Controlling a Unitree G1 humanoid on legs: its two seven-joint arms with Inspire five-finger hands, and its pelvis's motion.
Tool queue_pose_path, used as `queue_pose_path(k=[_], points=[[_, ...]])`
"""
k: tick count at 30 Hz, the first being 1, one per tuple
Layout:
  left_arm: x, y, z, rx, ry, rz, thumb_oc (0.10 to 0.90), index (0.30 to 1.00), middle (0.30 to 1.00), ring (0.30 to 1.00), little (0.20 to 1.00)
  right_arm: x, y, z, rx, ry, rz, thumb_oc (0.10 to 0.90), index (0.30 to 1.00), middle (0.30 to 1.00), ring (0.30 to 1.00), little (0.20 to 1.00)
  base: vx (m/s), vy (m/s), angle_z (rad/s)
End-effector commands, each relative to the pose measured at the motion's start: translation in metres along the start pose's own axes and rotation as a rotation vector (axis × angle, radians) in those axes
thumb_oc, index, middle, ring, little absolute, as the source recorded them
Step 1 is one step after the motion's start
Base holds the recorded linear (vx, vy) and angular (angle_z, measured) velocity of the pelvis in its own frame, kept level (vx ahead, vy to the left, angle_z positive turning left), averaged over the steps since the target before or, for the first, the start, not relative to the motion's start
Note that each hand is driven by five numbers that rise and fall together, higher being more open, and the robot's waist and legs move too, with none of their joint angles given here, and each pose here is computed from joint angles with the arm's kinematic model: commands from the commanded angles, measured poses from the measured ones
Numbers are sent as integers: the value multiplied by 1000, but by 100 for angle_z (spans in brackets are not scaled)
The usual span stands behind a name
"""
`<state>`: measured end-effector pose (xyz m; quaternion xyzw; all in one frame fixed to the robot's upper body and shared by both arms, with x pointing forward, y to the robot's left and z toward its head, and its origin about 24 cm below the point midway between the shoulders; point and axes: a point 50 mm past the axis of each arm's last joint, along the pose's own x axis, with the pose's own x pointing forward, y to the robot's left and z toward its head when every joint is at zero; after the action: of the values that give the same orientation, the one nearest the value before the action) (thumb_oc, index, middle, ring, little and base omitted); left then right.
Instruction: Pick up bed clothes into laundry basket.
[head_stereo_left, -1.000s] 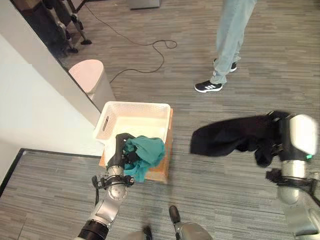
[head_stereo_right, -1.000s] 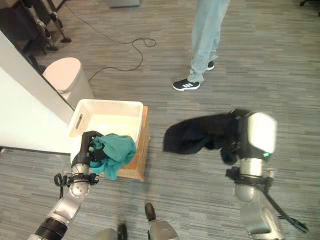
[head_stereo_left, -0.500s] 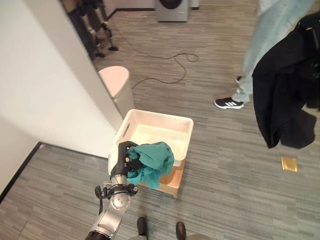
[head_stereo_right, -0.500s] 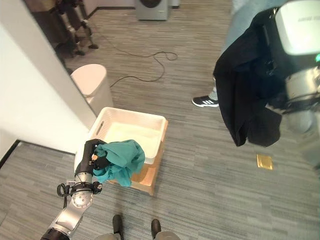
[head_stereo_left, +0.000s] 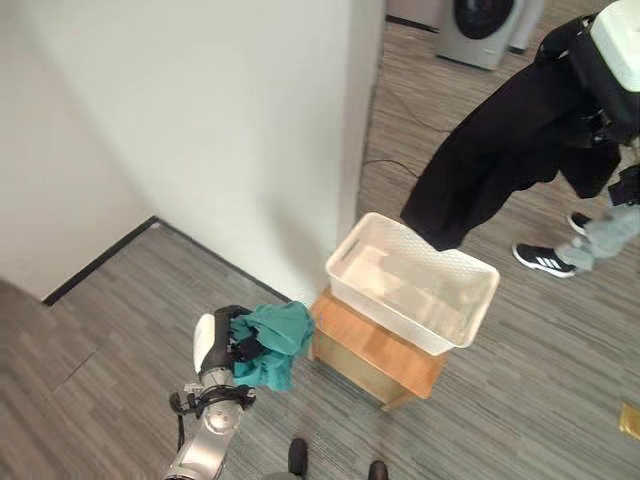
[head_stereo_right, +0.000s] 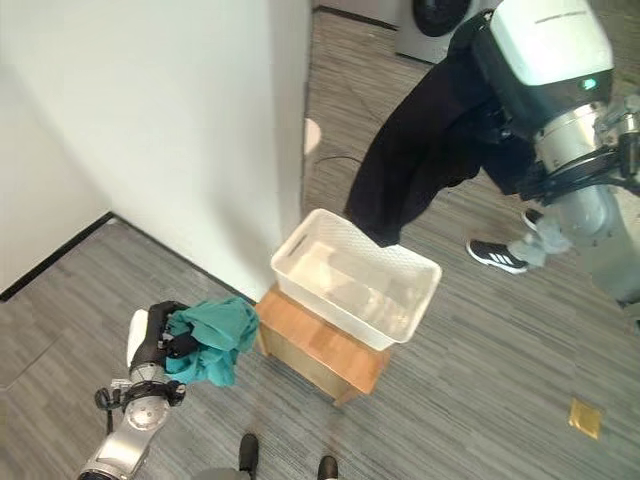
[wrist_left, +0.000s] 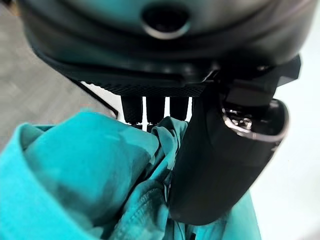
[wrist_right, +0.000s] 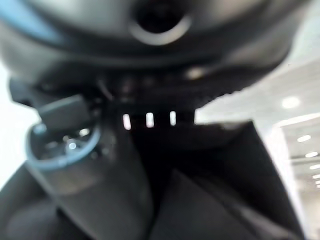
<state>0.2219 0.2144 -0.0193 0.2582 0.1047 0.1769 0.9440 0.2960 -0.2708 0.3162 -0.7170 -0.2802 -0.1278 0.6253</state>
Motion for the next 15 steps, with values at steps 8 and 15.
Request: queue_pose_path(k=[8, 15], points=[[0, 12, 8, -15, -92, 20, 400, 300, 300, 300, 300, 2, -13, -52, -18, 318, -171, 400, 300, 300, 300, 300, 6, 1, 0], [6, 15, 13, -40, -102, 41, 400, 300, 300, 300, 300, 12, 4, -38, 88, 287, -157, 400, 300, 300, 300, 300, -43, -13, -9]])
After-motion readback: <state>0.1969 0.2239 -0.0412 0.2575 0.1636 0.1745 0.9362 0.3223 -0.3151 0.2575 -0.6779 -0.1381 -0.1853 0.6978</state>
